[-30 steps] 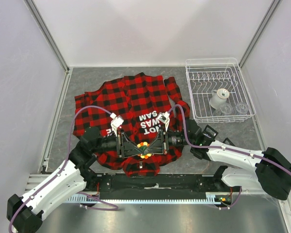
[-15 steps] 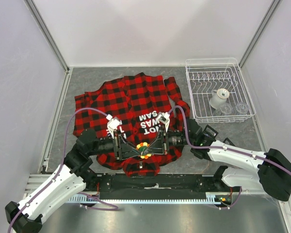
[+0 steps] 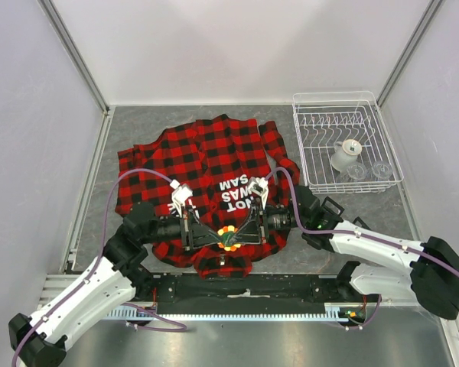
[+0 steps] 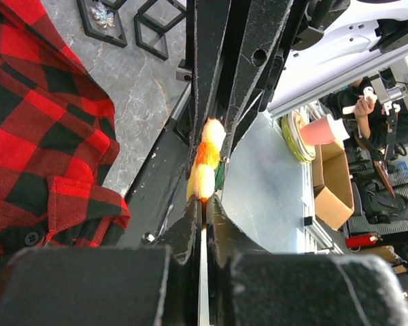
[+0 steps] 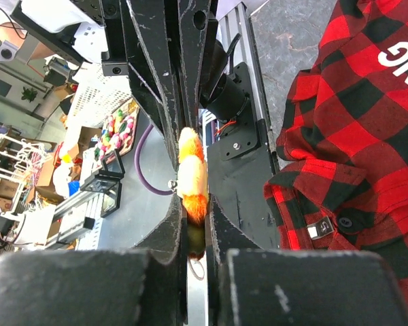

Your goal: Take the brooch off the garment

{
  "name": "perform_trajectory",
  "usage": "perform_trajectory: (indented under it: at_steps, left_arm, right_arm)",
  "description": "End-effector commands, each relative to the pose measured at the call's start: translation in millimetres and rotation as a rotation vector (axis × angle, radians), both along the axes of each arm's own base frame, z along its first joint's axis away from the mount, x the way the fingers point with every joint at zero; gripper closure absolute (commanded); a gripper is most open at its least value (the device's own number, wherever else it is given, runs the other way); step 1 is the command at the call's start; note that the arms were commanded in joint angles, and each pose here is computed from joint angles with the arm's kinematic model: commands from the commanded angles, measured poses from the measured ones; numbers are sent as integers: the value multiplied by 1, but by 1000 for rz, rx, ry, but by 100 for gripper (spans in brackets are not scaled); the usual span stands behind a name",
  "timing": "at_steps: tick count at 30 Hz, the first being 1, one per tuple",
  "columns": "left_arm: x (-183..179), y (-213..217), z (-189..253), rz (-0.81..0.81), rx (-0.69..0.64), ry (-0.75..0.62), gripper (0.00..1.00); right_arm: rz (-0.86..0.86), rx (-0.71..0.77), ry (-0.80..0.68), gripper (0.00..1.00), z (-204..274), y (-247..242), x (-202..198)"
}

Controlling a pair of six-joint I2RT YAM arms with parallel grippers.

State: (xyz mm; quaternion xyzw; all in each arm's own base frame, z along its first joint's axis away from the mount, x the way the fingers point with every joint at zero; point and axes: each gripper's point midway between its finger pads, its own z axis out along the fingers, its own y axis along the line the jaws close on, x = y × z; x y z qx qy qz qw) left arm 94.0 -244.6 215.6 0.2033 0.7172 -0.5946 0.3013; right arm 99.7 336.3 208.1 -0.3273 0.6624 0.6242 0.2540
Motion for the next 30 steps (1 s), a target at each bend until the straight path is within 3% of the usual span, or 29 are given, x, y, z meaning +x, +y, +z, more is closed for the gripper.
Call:
perform_trajectory:
  at_steps: [1, 3, 9, 25, 30]
  left_arm:
    - [-3, -4, 30, -35, -81, -89, 98]
    - [-3, -3, 31, -26, -80, -98, 98]
    - [-4, 1, 31, -10, -76, -114, 98]
    - [-2, -1, 26, -13, -68, -96, 98]
    - [-2, -1, 26, -16, -70, -95, 98]
  right_arm:
    - [9, 15, -32, 85, 11, 1, 1]
    - [8, 7, -23, 73, 9, -1, 0]
    - [3, -11, -23, 57, 5, -6, -4]
    - [-64, 35, -71, 57, 28, -14, 1]
    - [-64, 31, -63, 71, 27, -14, 1]
